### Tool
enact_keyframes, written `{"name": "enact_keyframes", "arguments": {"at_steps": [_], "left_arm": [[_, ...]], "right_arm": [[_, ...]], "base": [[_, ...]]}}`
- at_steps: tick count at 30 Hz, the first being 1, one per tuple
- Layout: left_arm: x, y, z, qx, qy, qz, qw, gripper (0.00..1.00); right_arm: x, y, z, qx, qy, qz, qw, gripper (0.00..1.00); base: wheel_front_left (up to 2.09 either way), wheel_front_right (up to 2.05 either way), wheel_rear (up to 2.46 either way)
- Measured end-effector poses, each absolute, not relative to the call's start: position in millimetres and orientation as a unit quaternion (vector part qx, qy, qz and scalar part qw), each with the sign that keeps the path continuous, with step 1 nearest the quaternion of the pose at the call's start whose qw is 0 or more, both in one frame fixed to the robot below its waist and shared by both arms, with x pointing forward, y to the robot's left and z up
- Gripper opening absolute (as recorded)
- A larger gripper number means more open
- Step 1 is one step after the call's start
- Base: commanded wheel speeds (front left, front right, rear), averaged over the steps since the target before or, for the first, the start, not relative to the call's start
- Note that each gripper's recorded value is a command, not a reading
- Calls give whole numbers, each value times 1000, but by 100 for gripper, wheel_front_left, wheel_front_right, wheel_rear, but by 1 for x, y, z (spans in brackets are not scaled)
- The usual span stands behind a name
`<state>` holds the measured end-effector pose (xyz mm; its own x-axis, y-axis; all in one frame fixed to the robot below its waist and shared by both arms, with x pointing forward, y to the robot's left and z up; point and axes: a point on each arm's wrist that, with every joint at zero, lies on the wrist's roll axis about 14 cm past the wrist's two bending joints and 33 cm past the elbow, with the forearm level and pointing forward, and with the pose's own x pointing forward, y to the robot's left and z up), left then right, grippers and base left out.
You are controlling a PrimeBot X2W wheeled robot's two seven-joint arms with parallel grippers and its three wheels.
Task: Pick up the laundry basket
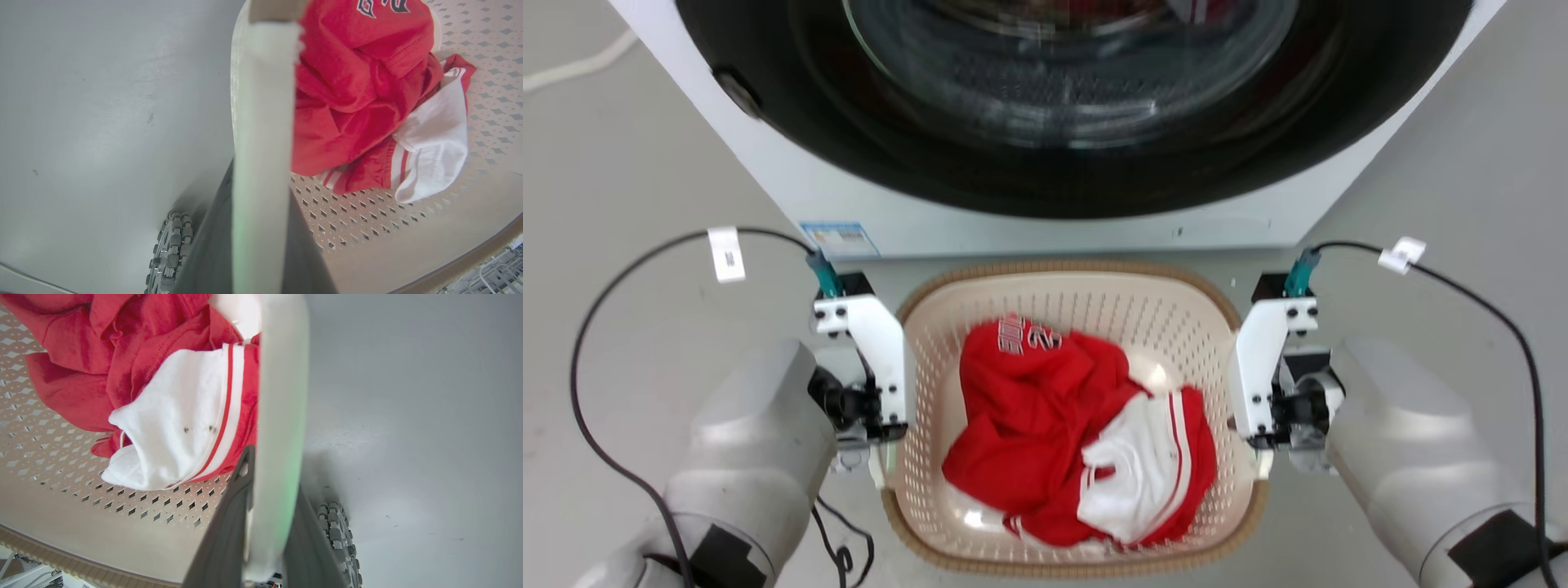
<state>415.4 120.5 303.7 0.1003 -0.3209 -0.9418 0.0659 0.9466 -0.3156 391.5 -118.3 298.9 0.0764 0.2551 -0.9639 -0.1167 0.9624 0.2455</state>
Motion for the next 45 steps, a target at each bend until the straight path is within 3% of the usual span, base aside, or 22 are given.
{"name": "enact_keyframes", "arguments": {"at_steps": [21,45], "left_arm": [[346,116,355,-112,643,-133,746,0],[335,113,366,-122,632,-134,754,0]], "right_arm": [[331,-123,350,43,653,126,746,0],[324,-124,362,46,636,124,760,0]], "base": [[0,0,0],[0,0,0]]}}
